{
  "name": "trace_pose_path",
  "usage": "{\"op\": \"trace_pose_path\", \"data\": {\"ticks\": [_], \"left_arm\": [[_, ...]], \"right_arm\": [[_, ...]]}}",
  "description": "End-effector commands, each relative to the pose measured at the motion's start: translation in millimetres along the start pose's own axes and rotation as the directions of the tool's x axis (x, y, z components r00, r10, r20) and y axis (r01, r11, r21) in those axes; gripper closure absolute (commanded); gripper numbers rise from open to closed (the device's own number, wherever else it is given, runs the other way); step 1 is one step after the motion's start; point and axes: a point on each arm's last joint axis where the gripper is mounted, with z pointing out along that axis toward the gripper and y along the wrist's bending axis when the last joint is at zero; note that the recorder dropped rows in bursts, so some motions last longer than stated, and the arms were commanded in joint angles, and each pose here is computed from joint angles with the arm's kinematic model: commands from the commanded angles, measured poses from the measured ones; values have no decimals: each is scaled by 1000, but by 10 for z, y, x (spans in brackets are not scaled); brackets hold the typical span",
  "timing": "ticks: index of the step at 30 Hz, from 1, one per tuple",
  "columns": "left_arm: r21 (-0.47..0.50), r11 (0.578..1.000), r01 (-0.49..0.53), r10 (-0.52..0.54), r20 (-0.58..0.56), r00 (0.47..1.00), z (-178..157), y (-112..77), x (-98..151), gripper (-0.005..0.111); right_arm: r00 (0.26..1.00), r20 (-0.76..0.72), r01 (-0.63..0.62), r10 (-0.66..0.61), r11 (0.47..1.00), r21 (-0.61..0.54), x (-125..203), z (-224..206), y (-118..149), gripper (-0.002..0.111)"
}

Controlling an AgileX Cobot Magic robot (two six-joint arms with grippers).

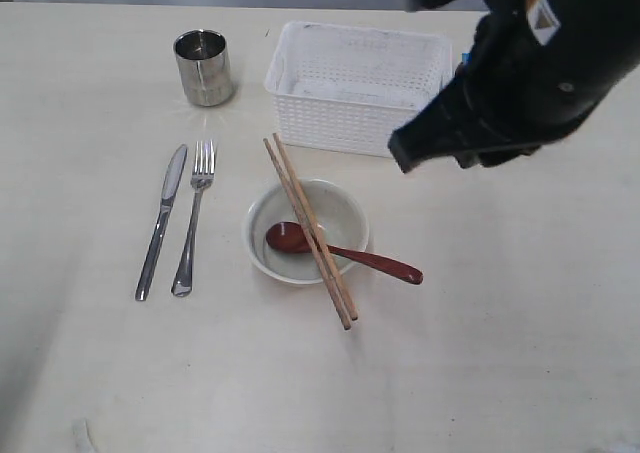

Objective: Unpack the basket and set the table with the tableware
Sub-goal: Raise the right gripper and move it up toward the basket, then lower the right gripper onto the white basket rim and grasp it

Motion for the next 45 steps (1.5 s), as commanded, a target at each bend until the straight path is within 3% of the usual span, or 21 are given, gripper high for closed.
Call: {"op": "trace_pose_path", "data": {"ticks": [1,9,18,22,26,30,36,40,45], "left_arm": [[5,1000,-3,3,1,1000,1,-2,8,107],[5,1000,-3,3,1,1000,1,-2,8,107],[5,1000,-3,3,1,1000,1,-2,8,107],[5,1000,-3,3,1,1000,1,-2,8,107],[5,1000,-3,3,1,1000,1,-2,8,107],[5,1000,-3,3,1,1000,1,-2,8,107],[5,1000,-3,3,1,1000,1,-2,8,107],[4,1000,-4,4,1,1000,1,-2,8,107],[4,1000,-4,4,1,1000,1,-2,8,107]], "right_arm": [[1000,-18,13,-13,999,37,332,46,-110,79],[985,173,-20,23,1000,-16,887,93,-227,79],[898,426,-65,107,992,-113,1046,-239,-330,79],[907,411,-65,89,995,-72,1062,-228,-361,79],[904,402,-169,141,985,33,1036,-187,-465,79],[913,388,-208,125,962,179,958,-102,-547,81],[917,394,-157,61,963,217,704,77,-458,84],[929,365,-152,54,957,246,356,102,-431,84],[950,308,-145,57,952,269,-175,129,-633,84]]}}
